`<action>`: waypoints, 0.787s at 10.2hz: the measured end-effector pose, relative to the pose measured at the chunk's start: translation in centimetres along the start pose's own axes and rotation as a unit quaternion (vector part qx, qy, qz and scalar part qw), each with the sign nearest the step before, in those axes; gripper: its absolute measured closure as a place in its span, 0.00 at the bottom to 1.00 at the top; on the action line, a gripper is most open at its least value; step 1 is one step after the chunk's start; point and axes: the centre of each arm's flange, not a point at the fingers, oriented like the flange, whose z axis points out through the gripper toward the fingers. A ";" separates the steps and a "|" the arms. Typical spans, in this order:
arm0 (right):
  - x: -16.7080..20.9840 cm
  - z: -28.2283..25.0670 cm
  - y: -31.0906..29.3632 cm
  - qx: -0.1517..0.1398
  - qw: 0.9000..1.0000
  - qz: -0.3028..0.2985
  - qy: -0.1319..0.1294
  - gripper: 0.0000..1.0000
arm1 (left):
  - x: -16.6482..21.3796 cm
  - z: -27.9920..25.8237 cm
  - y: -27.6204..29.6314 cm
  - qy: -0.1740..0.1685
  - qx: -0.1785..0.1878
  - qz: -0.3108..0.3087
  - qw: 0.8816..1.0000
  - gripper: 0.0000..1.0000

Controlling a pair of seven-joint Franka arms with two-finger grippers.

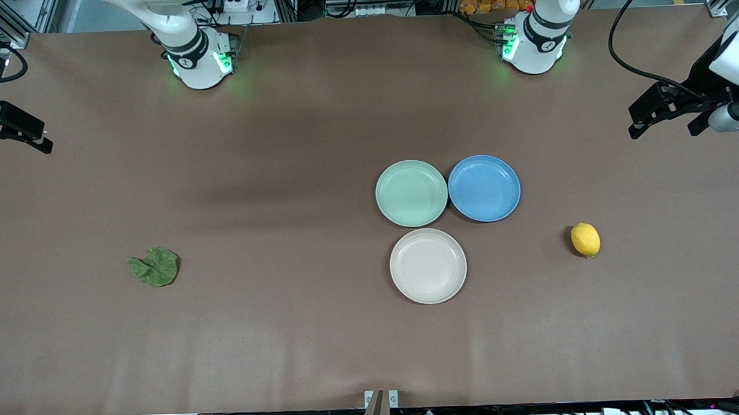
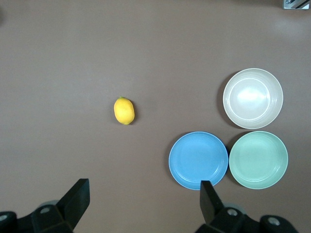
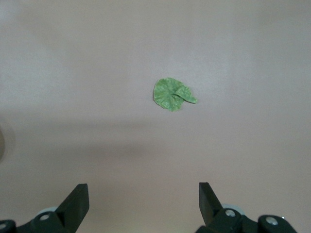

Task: Place lemon and lettuce in plates

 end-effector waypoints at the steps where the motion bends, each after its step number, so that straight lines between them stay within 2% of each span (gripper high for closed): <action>1: 0.0 0.0 0.0 0.000 1.000 0.000 0.000 0.00 | 0.0 0.0 0.1 0.000 0.000 0.001 1.000 0.00; 8: 0.0 0.3 0.0 0.000 1.000 0.000 -0.005 0.00 | 0.1 0.1 0.0 -0.001 0.000 0.000 1.000 0.00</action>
